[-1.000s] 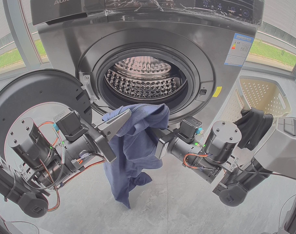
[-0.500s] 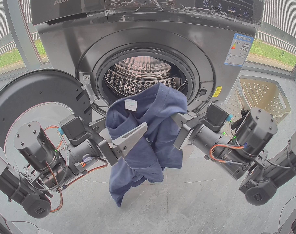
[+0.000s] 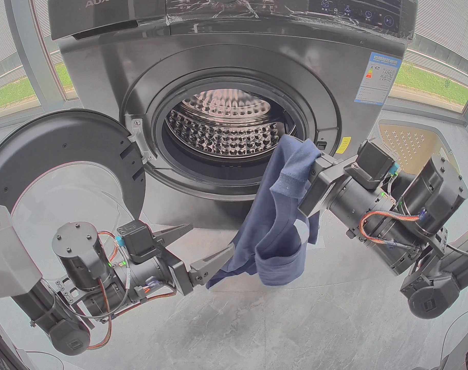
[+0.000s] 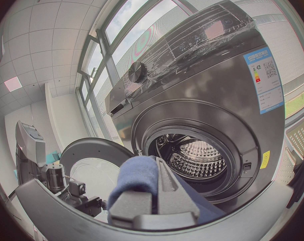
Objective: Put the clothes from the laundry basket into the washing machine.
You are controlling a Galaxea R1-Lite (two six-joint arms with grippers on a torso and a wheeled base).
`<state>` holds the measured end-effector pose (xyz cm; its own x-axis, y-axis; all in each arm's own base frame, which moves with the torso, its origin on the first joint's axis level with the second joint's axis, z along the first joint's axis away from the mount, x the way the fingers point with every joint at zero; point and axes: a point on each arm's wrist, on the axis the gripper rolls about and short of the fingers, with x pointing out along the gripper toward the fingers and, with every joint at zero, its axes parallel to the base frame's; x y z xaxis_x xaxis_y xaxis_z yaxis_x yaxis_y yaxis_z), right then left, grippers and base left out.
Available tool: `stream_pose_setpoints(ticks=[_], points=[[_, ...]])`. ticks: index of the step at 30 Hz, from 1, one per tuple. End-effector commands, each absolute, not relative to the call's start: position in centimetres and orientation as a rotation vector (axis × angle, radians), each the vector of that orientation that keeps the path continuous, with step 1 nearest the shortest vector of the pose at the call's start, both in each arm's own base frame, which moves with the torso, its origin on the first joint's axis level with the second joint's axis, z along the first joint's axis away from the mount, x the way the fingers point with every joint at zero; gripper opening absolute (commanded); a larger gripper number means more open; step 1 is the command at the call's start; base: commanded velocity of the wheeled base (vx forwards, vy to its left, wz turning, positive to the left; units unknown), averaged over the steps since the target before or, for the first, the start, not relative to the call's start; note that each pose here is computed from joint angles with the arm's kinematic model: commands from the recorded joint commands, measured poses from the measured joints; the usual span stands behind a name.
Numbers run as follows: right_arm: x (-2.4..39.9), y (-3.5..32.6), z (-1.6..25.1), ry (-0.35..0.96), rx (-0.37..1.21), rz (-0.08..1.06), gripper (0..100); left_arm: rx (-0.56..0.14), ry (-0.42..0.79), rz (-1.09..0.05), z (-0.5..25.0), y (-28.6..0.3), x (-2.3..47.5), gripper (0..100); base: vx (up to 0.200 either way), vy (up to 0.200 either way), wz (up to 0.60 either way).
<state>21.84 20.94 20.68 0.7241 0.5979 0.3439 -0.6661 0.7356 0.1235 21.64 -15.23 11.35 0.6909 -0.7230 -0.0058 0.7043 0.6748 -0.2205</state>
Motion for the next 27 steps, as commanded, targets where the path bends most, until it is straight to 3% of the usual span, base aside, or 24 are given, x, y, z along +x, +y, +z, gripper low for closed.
stream_pose_setpoints(ticks=[1,7,18,27], points=[[22.0,20.5,21.0,-0.301,0.248,0.68,0,-0.188,0.169,-0.799,9.4,-15.6,22.2,100,0.0,0.0,0.0],[22.8,20.9,21.2,-0.306,0.251,0.656,0,-0.167,0.252,-0.812,7.2,-16.1,22.4,100,0.0,0.0,0.0],[24.2,22.0,20.7,-0.295,0.249,0.633,0,-0.156,0.298,-0.924,6.1,-17.9,21.9,100,0.0,0.0,0.0],[23.8,22.4,20.6,-0.294,0.252,0.65,0,-0.163,0.26,-0.885,4.4,-19.4,25.8,100,0.0,0.0,0.0]])
